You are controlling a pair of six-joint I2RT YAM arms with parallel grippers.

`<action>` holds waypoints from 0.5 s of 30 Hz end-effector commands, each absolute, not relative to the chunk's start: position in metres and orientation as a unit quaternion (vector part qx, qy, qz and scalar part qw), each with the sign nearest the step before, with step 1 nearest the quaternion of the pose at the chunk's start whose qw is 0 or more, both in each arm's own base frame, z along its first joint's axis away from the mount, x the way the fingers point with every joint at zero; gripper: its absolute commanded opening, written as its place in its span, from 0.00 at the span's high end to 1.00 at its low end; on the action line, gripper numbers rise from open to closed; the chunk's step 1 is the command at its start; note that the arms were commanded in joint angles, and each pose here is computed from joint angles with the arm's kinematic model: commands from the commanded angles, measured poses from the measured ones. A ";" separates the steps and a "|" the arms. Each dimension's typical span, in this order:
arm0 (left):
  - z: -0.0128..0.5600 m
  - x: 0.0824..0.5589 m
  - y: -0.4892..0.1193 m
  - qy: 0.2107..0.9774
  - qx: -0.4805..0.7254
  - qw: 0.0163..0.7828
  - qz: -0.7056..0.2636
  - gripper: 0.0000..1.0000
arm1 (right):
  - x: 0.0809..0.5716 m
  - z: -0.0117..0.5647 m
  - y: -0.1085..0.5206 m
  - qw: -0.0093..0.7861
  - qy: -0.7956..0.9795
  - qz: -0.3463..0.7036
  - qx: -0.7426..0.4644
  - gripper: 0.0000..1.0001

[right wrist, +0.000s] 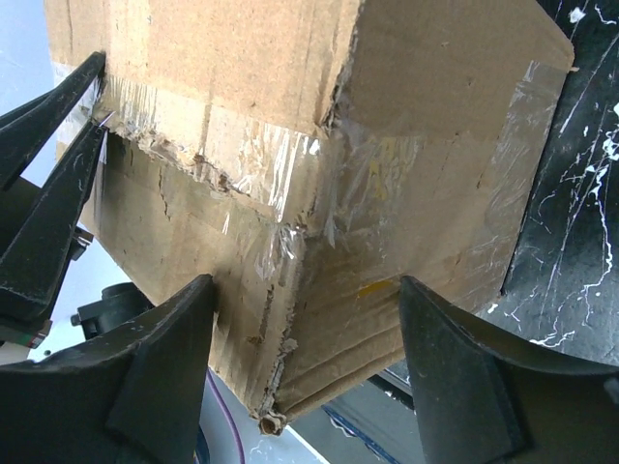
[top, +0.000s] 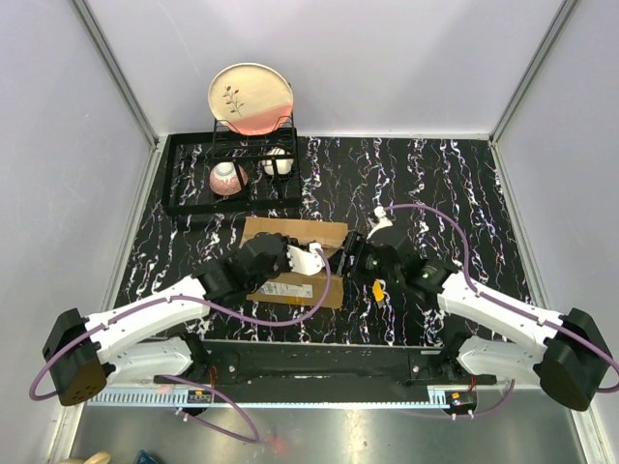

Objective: Unpack the express box
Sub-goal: Adjust the express box at the center of the board.

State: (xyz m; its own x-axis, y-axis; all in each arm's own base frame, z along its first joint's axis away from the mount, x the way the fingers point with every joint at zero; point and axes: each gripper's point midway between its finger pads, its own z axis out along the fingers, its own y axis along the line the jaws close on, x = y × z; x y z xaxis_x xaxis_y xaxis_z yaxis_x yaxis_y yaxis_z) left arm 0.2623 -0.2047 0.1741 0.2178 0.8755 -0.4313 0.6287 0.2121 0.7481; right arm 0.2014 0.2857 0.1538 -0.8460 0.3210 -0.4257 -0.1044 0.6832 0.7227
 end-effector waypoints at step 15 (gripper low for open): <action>0.227 0.292 -0.214 0.602 0.604 0.500 0.151 0.91 | 0.165 0.070 0.246 0.234 0.917 0.318 0.060 0.33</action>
State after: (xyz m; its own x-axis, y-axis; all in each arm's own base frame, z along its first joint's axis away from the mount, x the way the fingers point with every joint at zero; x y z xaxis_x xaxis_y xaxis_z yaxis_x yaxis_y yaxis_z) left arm 0.2756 -0.2079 0.1874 0.2205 0.9008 -0.3740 0.6197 0.1667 0.7669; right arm 0.2009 0.2791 0.1483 -0.8047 0.4023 -0.4366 -0.1053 0.6269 0.7719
